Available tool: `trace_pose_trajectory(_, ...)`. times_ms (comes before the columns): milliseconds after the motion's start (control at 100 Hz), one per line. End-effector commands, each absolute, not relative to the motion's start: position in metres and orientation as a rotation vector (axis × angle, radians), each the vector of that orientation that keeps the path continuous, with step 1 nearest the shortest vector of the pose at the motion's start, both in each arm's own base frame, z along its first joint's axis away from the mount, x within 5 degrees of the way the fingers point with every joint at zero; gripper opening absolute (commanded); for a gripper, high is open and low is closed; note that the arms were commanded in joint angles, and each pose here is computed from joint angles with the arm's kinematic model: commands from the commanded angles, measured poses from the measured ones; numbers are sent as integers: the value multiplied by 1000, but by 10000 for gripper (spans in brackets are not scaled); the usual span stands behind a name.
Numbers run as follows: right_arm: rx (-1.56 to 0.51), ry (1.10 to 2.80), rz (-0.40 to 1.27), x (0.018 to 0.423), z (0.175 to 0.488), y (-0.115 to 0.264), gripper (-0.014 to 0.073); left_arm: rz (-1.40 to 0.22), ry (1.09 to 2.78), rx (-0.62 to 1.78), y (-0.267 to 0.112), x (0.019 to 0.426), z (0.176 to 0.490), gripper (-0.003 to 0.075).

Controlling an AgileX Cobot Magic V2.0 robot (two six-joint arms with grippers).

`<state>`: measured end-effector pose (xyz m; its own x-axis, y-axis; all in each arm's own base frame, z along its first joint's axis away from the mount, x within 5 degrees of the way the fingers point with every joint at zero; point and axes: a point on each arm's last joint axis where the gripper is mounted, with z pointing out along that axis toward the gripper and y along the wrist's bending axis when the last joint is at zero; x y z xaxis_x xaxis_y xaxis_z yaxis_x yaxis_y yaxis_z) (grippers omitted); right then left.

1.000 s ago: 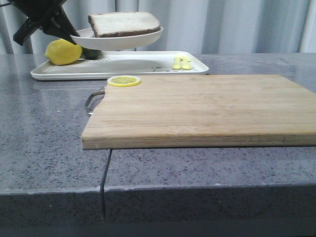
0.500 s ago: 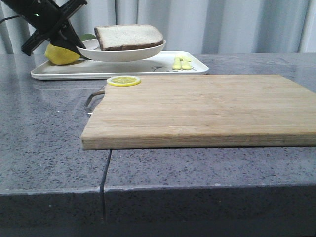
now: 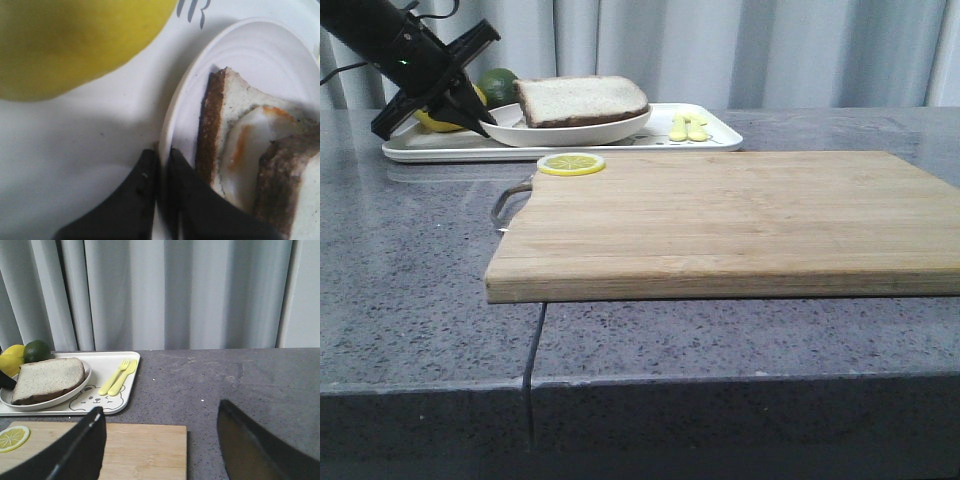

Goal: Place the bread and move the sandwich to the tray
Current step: 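Lift the plate with the left gripper and carry it onto the tray, then lower the plate onto the tray and open the left gripper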

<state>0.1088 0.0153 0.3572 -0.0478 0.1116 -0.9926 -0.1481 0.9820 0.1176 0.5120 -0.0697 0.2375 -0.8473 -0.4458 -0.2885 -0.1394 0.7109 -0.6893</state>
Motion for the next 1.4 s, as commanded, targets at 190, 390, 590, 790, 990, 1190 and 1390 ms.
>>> trace_pose_trajectory(190, 3, 1508, 192, 107, 373, 12, 487, -1046, 2315, -462, -75, 510, 283, -19)
trace_pose_trajectory(390, 3, 1508, 192, 107, 373, 12, 487, -1085, 2303, -476, -76, 510, 285, -19)
trace_pose_trajectory(590, 3, 1508, 192, 107, 373, 12, 487, -1087, 2303, -477, -76, 510, 285, 14)
trace_pose_trajectory(790, 3, 1508, 192, 107, 373, 12, 487, -1090, 2296, -490, -72, 511, 285, 204)
trace_pose_trajectory(990, 2, 1508, 191, 107, 373, 12, 487, -1101, 2294, -502, -67, 511, 286, 309)
trace_pose_trajectory(1190, 3, 1507, 191, 107, 373, 12, 487, -1091, 2296, -489, -64, 509, 291, 308)
trace_pose_trajectory(1390, 3, 1505, 191, 107, 373, 12, 487, -1032, 2303, -452, -56, 502, 305, 308)
